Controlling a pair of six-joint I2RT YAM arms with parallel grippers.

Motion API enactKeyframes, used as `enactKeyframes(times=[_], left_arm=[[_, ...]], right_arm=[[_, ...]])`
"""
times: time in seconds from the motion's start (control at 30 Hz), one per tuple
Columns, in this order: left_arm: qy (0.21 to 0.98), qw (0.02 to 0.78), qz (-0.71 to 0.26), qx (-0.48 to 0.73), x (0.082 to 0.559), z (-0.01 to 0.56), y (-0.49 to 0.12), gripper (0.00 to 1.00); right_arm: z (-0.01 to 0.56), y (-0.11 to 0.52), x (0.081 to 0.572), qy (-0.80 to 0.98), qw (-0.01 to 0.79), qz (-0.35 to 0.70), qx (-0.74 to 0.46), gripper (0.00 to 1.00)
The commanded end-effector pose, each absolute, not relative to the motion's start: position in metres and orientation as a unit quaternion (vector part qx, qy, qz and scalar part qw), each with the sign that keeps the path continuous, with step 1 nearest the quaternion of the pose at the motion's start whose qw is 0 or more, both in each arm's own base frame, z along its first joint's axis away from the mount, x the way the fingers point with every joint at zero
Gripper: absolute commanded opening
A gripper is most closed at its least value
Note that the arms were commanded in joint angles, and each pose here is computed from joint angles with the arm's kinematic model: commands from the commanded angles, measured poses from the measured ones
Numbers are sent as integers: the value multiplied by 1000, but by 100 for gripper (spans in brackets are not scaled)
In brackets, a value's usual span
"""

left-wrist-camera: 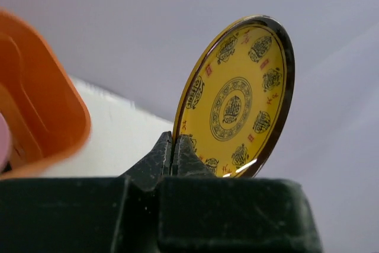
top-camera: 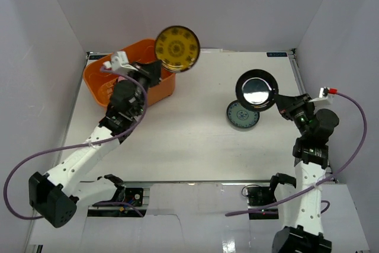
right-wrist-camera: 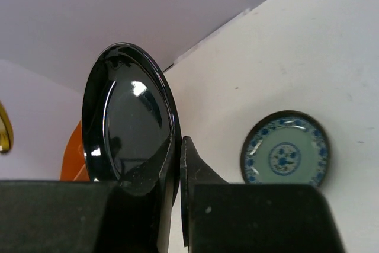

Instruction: Place the plates into the plastic bin on the countertop

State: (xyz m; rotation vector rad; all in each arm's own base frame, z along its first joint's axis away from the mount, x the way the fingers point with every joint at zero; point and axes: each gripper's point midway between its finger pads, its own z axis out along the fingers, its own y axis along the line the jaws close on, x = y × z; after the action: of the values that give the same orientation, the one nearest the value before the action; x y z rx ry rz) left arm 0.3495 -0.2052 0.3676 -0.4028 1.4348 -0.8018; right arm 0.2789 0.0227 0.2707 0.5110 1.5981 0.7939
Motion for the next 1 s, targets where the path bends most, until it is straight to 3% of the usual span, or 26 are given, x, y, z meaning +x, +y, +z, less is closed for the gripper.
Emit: enactKeyframes(times=[0.0, 0.07, 0.2, 0.27, 0.33, 0.37, 0.43, 0.47, 0.5, 0.53, 0.57, 0.6, 0.63, 0.7, 0.77, 0.87, 0.97], left_arm=[[677, 660, -249, -209, 387, 339, -125, 0], [689, 641, -220, -255, 408, 327, -72, 0], [737, 583, -197, -280, 428, 284, -29, 0], [752, 559, -182, -300, 436, 259, -7, 0], [768, 535, -166, -310, 437, 236, 0, 0], [777, 520, -159, -316, 440, 219, 5, 0], [795, 489, -156, -324, 438, 194, 7, 0], [801, 473, -150, -335, 439, 179, 12, 0], [806, 461, -157, -336, 437, 171, 10, 0], [810, 452, -169, -334, 436, 167, 7, 16], [810, 447, -173, -339, 436, 166, 10, 25], [805, 451, -180, -340, 435, 171, 11, 37], [800, 456, -188, -341, 434, 176, 11, 66], [781, 484, -208, -335, 428, 205, 11, 82], [765, 506, -205, -342, 422, 223, 15, 89], [716, 567, -196, -357, 399, 266, 26, 87], [670, 619, -210, -352, 369, 301, 25, 85]], right_arm=[[327, 72, 284, 662, 631, 387, 119, 8], [337, 119, 291, 671, 611, 412, 80, 8], [333, 194, 320, 703, 577, 414, 23, 8], [362, 239, 321, 691, 579, 432, -22, 8], [344, 277, 345, 714, 559, 419, -33, 8], [372, 303, 342, 695, 570, 434, -58, 8], [345, 340, 366, 721, 546, 420, -70, 8], [371, 358, 370, 704, 557, 434, -79, 8], [341, 378, 386, 725, 537, 423, -85, 8], [335, 385, 397, 732, 537, 412, -78, 8], [355, 398, 403, 719, 546, 423, -80, 8], [323, 413, 419, 739, 528, 410, -82, 8], [311, 422, 424, 750, 518, 403, -83, 8], [293, 442, 443, 759, 509, 397, -84, 8], [281, 452, 452, 767, 500, 393, -85, 8], [250, 474, 468, 777, 484, 392, -87, 8], [262, 492, 476, 762, 493, 410, -88, 8]])
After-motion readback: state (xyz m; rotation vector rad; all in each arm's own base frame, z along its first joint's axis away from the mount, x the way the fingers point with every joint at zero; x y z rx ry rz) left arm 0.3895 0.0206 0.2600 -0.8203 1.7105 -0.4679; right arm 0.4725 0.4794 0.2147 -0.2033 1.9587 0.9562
